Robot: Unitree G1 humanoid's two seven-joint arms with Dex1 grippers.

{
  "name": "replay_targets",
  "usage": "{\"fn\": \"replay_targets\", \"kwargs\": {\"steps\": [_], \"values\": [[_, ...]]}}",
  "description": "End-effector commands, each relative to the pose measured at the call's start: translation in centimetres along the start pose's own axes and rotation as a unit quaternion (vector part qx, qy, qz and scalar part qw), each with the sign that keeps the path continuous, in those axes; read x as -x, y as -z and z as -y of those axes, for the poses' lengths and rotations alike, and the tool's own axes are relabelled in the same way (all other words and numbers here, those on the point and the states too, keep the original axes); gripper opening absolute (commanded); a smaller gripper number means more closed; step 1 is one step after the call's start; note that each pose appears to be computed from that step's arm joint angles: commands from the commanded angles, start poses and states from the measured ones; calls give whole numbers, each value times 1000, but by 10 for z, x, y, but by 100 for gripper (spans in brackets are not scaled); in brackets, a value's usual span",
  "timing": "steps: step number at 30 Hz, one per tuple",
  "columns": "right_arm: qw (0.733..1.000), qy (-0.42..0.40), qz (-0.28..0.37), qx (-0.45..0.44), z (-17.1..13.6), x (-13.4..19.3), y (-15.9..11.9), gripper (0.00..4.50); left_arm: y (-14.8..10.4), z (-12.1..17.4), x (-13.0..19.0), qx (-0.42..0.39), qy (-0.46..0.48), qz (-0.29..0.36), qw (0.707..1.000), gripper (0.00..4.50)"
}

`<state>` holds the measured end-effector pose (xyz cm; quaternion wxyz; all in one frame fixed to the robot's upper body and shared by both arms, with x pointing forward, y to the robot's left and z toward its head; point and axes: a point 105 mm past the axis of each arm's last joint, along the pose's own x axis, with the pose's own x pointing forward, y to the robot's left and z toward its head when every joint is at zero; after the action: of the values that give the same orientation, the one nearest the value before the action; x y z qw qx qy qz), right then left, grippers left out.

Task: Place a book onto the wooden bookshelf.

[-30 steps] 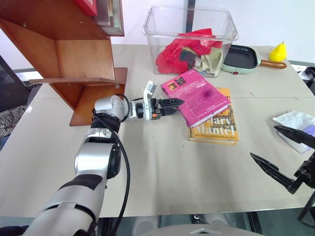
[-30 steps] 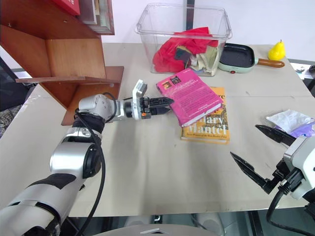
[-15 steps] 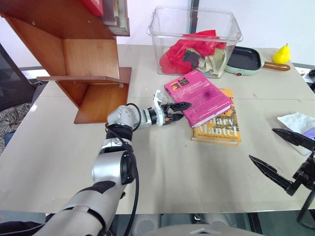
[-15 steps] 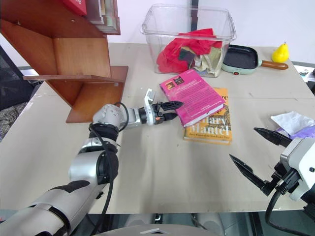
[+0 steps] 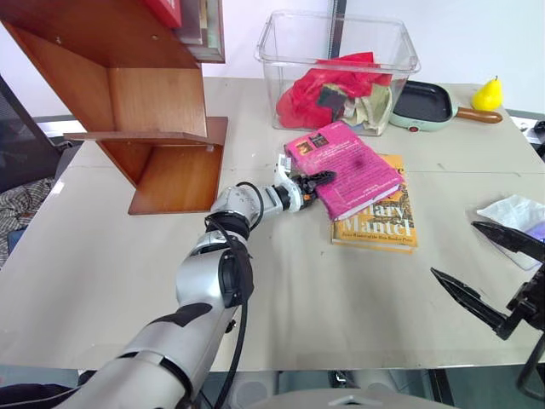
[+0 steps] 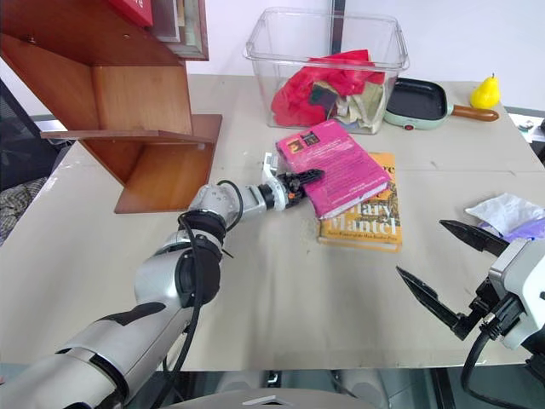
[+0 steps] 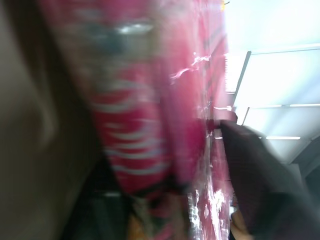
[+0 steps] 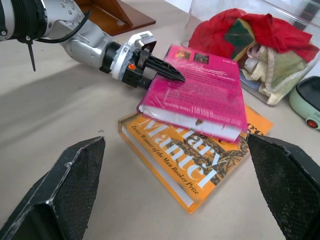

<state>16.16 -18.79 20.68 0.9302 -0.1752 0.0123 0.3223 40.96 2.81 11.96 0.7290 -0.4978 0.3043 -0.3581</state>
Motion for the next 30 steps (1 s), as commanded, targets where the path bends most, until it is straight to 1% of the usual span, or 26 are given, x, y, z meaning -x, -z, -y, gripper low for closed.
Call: {"fn": "replay_targets", "kwargs": {"steps": [1, 3, 6, 9, 11, 13, 15, 18, 19, 21, 25, 28, 29, 30], "values": [[1000, 8, 16, 19, -1, 0, -9, 450, -2, 8, 1, -1, 15, -4, 1000, 53], [1000, 10, 18, 18, -1, 0, -8, 450, -6, 12, 4, -3, 27, -3, 1000, 28], [999, 16, 25, 15, 0, -2, -9, 450, -12, 27, 14, -35, 60, -4, 998, 27], [999, 19, 35, 16, 2, -6, -10, 450, -16, 56, 28, -109, 107, -9, 988, 27], [999, 21, 40, 16, 3, -7, -11, 450, -14, 67, 34, -142, 121, -13, 982, 27], [999, 23, 45, 18, 6, -9, -11, 450, -9, 90, 43, -223, 144, -17, 964, 26], [998, 24, 48, 19, 9, -10, -10, 450, 2, 115, 52, -329, 165, -28, 929, 26], [998, 26, 50, 21, 14, -12, -8, 450, 15, 129, 62, -463, 168, -40, 870, 26], [998, 26, 50, 21, 15, -13, -7, 450, 16, 130, 64, -498, 162, -38, 851, 26], [998, 24, 52, 22, 17, -15, -6, 450, 16, 134, 68, -573, 153, -30, 804, 25], [998, 13, 55, 22, 22, -20, -3, 450, 11, 146, 72, -683, 131, 6, 719, 25], [998, 13, 52, 29, 31, -23, 1, 450, -1, 156, 69, -756, 99, 42, 645, 25], [998, 15, 52, 32, 34, -22, 1, 450, -5, 163, 70, -791, 88, 57, 603, 25], [998, 18, 52, 35, 38, -21, 1, 450, -6, 168, 70, -818, 81, 66, 566, 25]]}}
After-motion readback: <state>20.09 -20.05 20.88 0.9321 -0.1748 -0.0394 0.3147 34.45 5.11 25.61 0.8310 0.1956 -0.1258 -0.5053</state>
